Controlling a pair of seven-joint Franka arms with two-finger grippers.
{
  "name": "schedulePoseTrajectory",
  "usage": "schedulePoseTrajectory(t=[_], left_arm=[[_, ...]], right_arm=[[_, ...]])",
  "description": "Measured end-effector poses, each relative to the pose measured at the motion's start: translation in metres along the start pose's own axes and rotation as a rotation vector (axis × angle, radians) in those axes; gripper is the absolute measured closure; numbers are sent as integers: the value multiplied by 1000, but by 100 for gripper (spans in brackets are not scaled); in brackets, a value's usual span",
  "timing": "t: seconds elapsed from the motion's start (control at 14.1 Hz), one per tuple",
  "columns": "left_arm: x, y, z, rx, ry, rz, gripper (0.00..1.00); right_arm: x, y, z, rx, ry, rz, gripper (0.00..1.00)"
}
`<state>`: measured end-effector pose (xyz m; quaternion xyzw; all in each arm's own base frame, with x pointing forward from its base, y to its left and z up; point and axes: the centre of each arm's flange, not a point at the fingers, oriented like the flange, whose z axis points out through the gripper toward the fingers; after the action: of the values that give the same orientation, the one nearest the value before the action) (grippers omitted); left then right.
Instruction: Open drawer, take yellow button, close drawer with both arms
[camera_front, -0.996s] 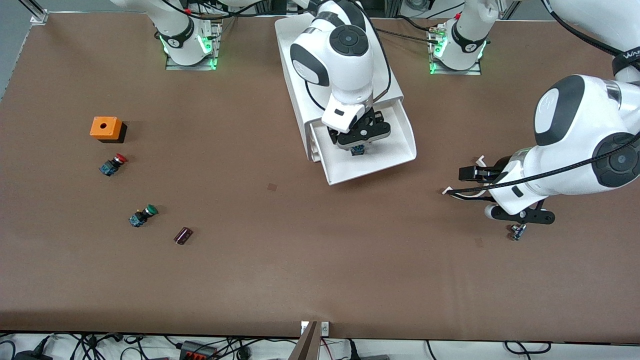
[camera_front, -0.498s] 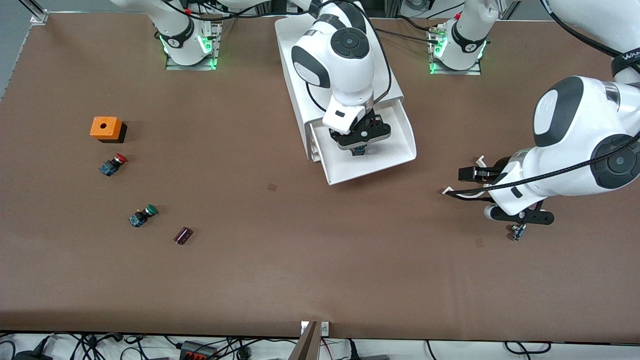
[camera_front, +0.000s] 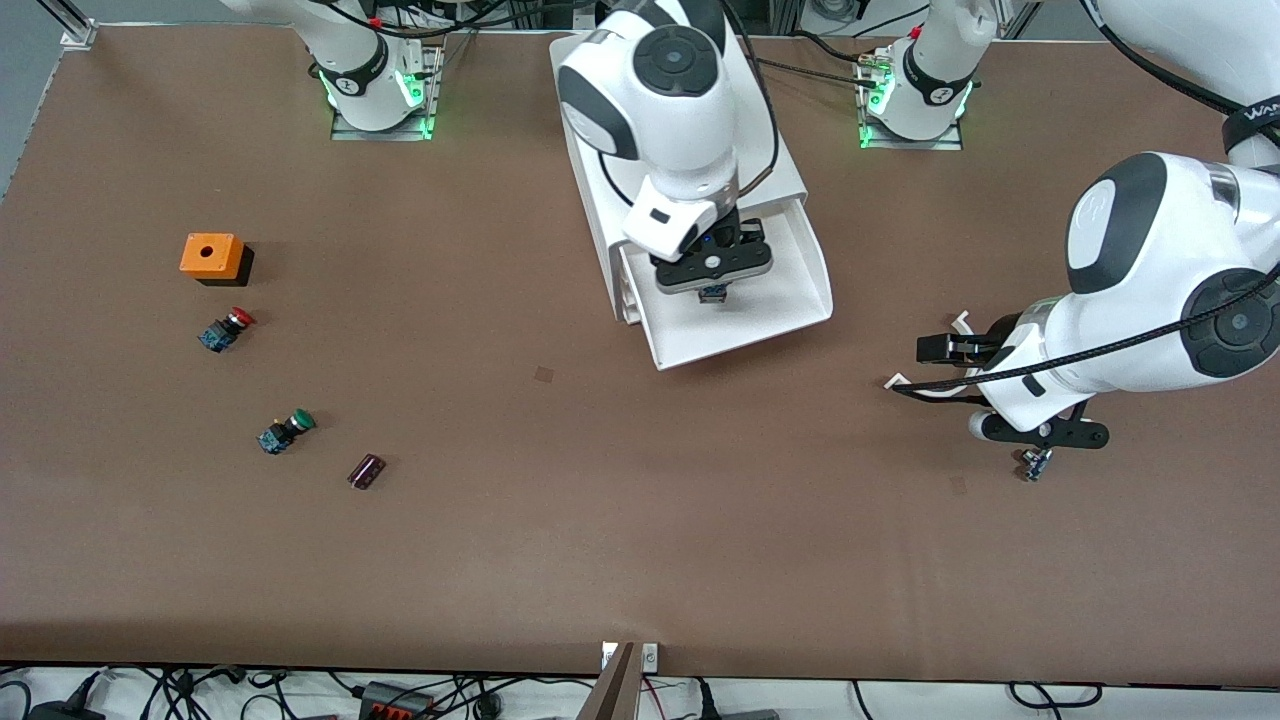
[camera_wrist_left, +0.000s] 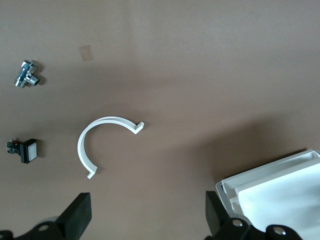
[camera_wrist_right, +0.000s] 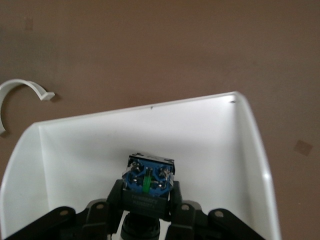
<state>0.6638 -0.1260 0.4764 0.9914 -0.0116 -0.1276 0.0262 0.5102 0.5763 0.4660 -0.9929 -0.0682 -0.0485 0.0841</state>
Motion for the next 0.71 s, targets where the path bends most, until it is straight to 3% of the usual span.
schedulePoseTrajectory(t=[0.36,0.5,0.71], left_arm=[[0,55,12,35,63,-61,0],[1,96,33,66,115,-91,0],[5,139,72,47,196,-144,0]], right_arm=[[62,103,-27,-60,-40,126,60],[82,160,-22,-104,-105,108,60],[107,259,-1,-141,-227,56,60]])
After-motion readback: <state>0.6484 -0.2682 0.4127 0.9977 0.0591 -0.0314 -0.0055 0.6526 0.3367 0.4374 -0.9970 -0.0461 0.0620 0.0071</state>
